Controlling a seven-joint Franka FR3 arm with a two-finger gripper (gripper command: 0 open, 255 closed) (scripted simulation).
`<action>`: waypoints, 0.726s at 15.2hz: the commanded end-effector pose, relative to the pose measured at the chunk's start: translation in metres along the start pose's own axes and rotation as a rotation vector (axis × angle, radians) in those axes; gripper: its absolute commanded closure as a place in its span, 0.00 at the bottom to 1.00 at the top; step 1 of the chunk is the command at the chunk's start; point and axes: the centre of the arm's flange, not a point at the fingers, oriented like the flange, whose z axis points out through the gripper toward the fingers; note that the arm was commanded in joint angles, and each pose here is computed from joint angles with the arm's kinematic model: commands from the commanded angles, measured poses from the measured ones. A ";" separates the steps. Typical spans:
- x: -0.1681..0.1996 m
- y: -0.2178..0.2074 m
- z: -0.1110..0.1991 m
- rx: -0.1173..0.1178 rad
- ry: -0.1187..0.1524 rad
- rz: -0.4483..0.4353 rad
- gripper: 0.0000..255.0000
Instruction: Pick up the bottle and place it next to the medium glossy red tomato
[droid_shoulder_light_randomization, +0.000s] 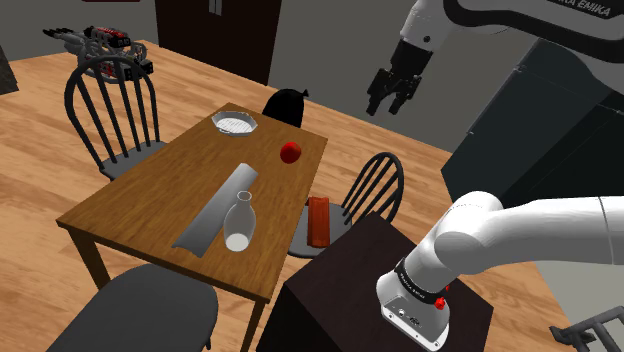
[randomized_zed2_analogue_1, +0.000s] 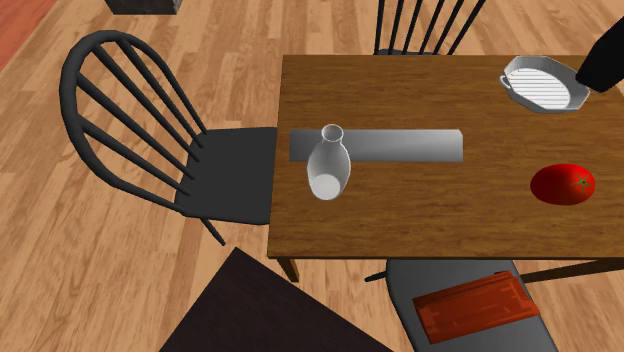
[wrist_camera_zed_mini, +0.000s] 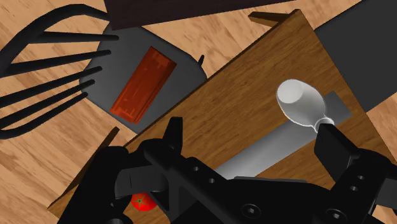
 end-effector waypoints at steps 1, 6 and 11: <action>0.000 0.000 0.000 0.000 0.000 0.000 0.00; 0.020 -0.036 0.052 -0.006 0.004 0.002 0.00; 0.041 -0.071 0.104 -0.012 0.008 0.003 0.00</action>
